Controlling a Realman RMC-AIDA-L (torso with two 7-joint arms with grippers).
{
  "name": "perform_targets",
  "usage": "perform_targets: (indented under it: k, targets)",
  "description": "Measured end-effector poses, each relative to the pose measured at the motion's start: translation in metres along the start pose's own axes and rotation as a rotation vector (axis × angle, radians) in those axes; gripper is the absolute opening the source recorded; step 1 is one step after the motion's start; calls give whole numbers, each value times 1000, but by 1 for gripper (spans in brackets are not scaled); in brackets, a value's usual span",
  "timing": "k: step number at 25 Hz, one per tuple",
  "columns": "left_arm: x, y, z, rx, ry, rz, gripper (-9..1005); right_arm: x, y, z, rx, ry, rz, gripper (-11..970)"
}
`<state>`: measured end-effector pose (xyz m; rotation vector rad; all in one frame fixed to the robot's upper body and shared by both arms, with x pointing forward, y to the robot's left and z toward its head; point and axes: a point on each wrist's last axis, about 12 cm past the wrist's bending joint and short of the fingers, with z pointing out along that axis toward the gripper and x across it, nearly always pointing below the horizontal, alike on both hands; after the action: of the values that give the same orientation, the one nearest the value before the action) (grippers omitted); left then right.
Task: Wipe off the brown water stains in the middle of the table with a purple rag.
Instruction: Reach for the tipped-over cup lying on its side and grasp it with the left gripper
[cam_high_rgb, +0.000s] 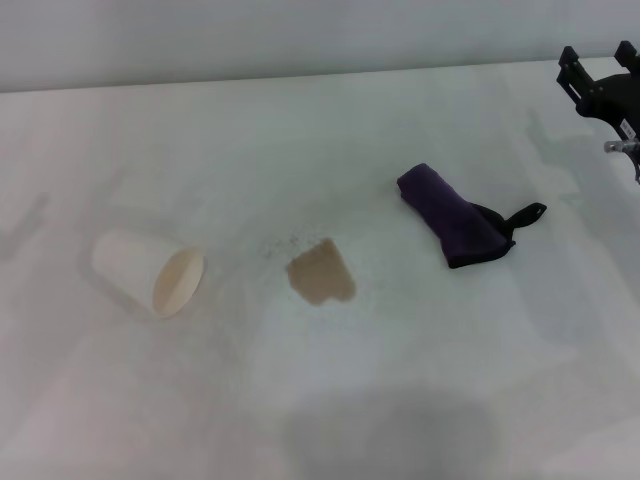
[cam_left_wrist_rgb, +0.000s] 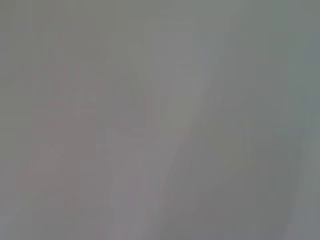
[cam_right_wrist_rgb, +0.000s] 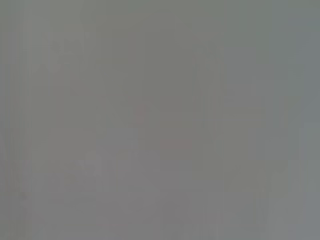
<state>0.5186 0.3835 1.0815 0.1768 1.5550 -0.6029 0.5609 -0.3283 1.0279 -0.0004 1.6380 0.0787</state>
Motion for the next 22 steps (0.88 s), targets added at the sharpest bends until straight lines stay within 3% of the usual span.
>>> perform_targets:
  k: [5,8,12,18,22]
  targets:
    - [-31,10,1,128,165,121,884,1,0,0,5,3,6,770]
    - [-46,14,10,212,331,237,884,1,0,-1,6,4,15,771]
    - [-58,15,25,319,501,407,883,1,-3,-1,27,-1,42,771]
    - [-78,13,47,405,731,566,884,0,-5,3,69,11,69,771]
    - [-88,9,61,455,896,732,884,-1,-6,8,93,23,85,770]
